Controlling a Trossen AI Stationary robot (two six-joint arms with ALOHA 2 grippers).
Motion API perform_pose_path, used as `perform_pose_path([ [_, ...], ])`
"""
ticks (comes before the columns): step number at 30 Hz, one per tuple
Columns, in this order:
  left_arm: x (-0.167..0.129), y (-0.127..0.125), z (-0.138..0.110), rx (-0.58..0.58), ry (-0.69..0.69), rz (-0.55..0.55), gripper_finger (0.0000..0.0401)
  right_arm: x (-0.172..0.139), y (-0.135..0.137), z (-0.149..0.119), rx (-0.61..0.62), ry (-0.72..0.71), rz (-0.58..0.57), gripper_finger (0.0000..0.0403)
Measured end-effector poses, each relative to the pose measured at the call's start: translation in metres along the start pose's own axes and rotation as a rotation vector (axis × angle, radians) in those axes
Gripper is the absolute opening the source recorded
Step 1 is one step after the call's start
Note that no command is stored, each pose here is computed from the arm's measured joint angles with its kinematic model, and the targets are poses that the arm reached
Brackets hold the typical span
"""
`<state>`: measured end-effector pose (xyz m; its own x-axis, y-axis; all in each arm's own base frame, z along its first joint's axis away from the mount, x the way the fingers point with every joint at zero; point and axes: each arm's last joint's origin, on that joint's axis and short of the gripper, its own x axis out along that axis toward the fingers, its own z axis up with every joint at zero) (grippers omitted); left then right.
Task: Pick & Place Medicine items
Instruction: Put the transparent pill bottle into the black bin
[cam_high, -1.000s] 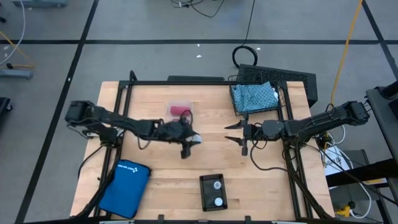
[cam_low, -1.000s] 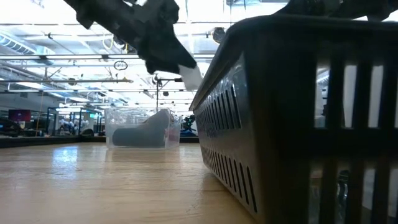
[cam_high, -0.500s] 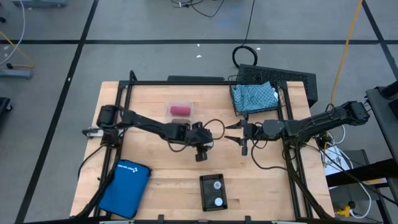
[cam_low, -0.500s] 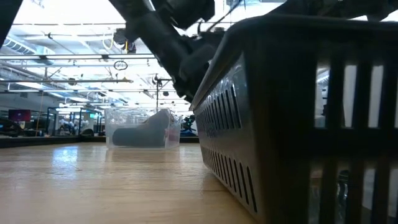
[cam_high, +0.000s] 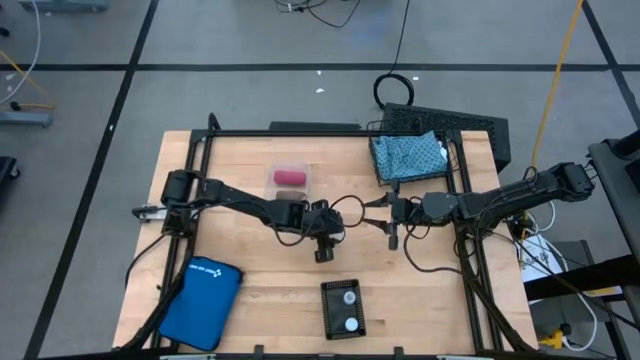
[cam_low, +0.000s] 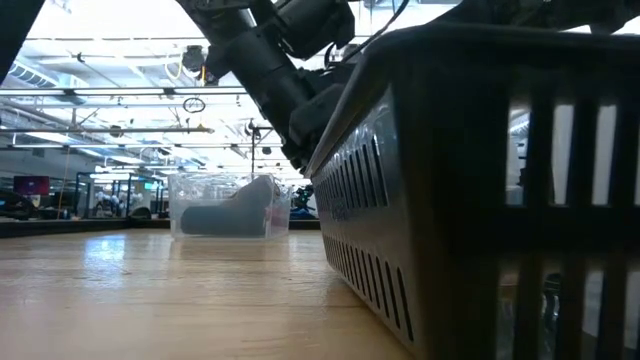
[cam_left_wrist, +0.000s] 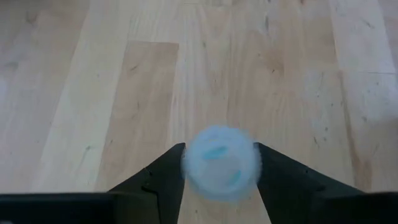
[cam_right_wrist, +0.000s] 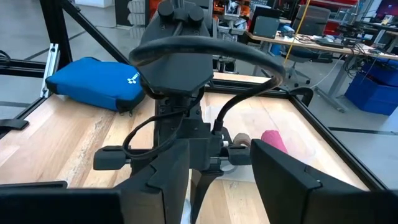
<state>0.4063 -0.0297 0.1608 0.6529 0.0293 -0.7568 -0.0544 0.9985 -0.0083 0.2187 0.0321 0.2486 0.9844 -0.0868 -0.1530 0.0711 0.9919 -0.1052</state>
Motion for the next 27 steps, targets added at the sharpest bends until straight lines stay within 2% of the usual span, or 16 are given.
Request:
perform_pose_path([
  [7, 0.004, 0.0, -0.001, 0.019, -0.005, -0.001, 0.0207, 0.0, 0.0, 0.0, 0.0, 0.0, 0.0, 0.016],
  [12, 0.008, 0.0, -0.001, 0.048, -0.022, 0.013, 0.0194, 0.0, 0.0, 0.0, 0.0, 0.0, 0.0, 0.016],
  [16, 0.001, 0.003, 0.004, 0.048, -0.047, 0.031, 0.018, 0.0, 0.0, 0.0, 0.0, 0.001, 0.0, 0.016],
  [21, -0.028, 0.01, 0.017, 0.036, -0.079, 0.02, 0.0165, 0.0, 0.0, 0.0, 0.0, 0.001, 0.001, 0.016],
  [27, -0.077, 0.012, 0.036, 0.076, -0.185, -0.071, 0.0151, 0.0, 0.0, 0.0, 0.002, 0.0, 0.0, 0.016],
])
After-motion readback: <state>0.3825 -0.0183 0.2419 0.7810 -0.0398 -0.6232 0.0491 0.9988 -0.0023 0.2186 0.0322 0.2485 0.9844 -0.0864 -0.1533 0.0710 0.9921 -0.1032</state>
